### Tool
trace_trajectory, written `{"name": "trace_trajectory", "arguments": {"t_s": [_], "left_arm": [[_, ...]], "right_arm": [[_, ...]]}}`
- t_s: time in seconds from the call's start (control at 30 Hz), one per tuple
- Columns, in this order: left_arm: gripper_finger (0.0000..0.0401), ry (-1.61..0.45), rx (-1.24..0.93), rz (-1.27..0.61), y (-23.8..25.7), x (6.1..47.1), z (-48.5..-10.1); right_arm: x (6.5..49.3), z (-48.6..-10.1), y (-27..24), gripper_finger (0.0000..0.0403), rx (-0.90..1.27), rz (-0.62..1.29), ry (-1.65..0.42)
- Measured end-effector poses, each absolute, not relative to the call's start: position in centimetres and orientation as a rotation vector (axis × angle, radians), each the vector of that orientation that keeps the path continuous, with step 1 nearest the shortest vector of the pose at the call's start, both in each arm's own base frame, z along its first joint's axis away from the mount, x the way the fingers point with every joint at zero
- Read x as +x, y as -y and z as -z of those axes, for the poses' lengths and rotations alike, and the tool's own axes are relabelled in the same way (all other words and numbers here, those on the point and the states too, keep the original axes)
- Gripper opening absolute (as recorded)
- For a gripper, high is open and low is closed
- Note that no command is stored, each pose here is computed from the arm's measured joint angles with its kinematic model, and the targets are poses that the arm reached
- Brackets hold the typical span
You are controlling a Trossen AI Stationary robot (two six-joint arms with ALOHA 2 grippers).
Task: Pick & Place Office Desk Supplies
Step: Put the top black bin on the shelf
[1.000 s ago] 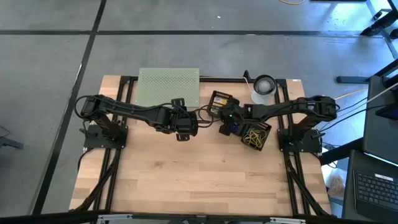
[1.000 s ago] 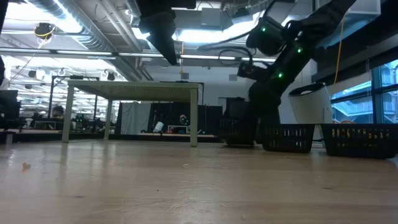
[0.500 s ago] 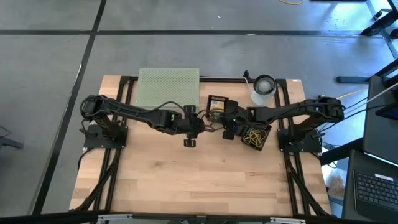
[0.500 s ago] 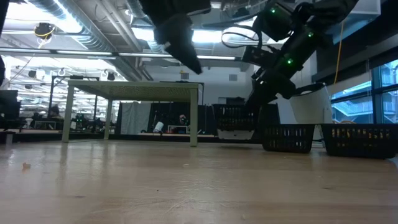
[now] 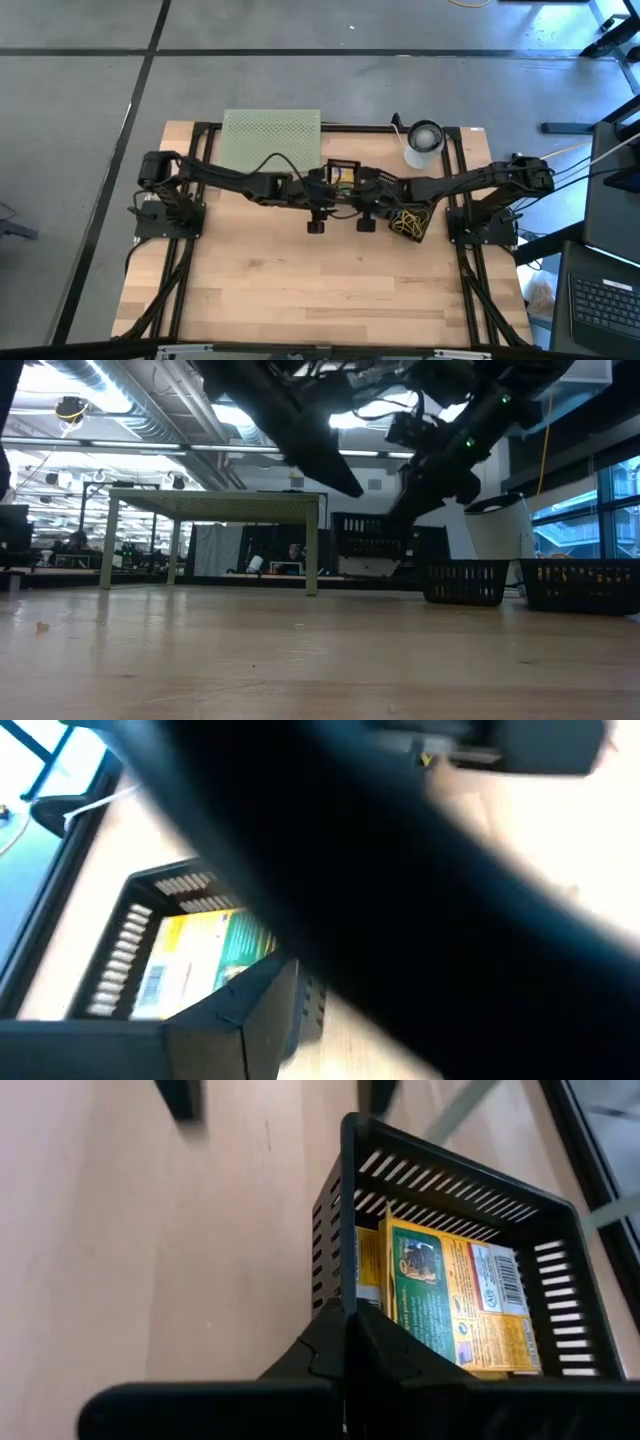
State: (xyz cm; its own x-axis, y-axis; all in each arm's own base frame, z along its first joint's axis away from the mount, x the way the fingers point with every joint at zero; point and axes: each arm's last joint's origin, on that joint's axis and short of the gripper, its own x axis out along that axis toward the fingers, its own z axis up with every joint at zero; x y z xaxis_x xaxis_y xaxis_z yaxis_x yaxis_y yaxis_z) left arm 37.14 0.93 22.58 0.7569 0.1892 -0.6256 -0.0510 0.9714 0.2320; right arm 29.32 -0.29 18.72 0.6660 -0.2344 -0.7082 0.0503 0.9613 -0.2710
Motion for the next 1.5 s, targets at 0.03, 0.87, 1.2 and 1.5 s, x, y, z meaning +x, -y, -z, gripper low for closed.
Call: {"name": "trace_trajectory", "arguments": {"t_s": [0.03, 0.87, 1.2, 1.5], "left_arm": [[0.0195, -0.703, 0.213, -0.130, -0.9, 37.4, -22.2], [0.0125, -0.743, 0.263, -0.056, -0.5, 38.1, -20.3], [0.0030, -0.744, 0.266, -0.063, -0.6, 38.1, -20.3], [0.0007, -0.755, 0.357, -0.075, -0.7, 38.1, -20.3]], "right_arm": [[29.5, -19.0, 0.1, 0.0008, -0.238, 0.158, -0.821], [29.8, -19.9, -1.3, 0.0008, -0.232, 0.120, -0.821], [29.8, -19.9, -1.4, 0.0008, -0.232, 0.114, -0.821], [29.8, -19.9, -1.3, 0.0018, -0.229, 0.112, -0.821]]}}
